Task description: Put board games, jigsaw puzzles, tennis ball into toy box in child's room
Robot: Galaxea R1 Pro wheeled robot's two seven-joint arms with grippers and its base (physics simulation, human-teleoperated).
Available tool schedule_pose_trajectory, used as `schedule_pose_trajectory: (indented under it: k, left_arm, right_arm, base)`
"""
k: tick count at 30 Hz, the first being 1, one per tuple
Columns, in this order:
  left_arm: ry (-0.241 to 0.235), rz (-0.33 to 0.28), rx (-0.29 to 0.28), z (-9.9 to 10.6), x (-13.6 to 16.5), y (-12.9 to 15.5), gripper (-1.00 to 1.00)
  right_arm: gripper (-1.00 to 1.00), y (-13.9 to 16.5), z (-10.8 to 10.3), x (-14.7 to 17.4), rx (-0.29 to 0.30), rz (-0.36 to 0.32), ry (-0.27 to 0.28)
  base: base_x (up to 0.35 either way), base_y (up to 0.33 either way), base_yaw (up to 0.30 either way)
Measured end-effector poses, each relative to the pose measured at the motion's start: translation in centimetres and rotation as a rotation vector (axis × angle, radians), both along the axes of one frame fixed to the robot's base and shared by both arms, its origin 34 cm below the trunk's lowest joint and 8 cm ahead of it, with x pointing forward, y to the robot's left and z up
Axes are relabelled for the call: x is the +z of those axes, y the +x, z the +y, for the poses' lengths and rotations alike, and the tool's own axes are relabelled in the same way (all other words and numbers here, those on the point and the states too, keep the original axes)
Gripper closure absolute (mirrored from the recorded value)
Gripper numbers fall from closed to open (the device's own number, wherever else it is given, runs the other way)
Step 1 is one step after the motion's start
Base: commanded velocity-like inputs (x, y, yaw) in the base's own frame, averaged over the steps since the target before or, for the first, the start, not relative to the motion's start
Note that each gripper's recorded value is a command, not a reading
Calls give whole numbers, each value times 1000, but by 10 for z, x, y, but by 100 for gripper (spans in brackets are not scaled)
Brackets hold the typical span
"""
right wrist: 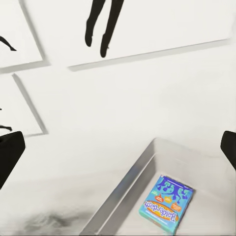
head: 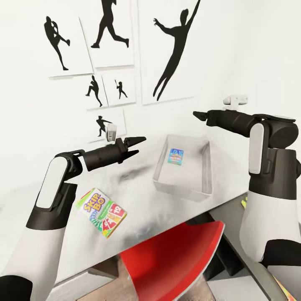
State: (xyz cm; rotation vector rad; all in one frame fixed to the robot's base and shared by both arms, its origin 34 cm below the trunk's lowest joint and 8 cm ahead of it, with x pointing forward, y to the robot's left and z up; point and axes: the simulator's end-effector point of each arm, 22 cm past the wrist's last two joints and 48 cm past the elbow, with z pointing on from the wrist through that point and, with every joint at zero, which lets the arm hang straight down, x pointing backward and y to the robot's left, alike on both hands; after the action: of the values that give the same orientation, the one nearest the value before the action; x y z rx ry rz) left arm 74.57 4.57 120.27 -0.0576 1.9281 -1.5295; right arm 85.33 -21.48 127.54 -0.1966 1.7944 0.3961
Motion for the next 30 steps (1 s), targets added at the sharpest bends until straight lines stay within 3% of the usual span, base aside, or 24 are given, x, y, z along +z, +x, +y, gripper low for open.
schedule_pose_trajectory:
  k: [30]
  left_arm:
    - [-1, -50, 0, 0, 31, -11, -100]
  right_arm:
    - [-100, -15, 1, 36, 1, -49, 2]
  base:
    - [-39, 0, 0]
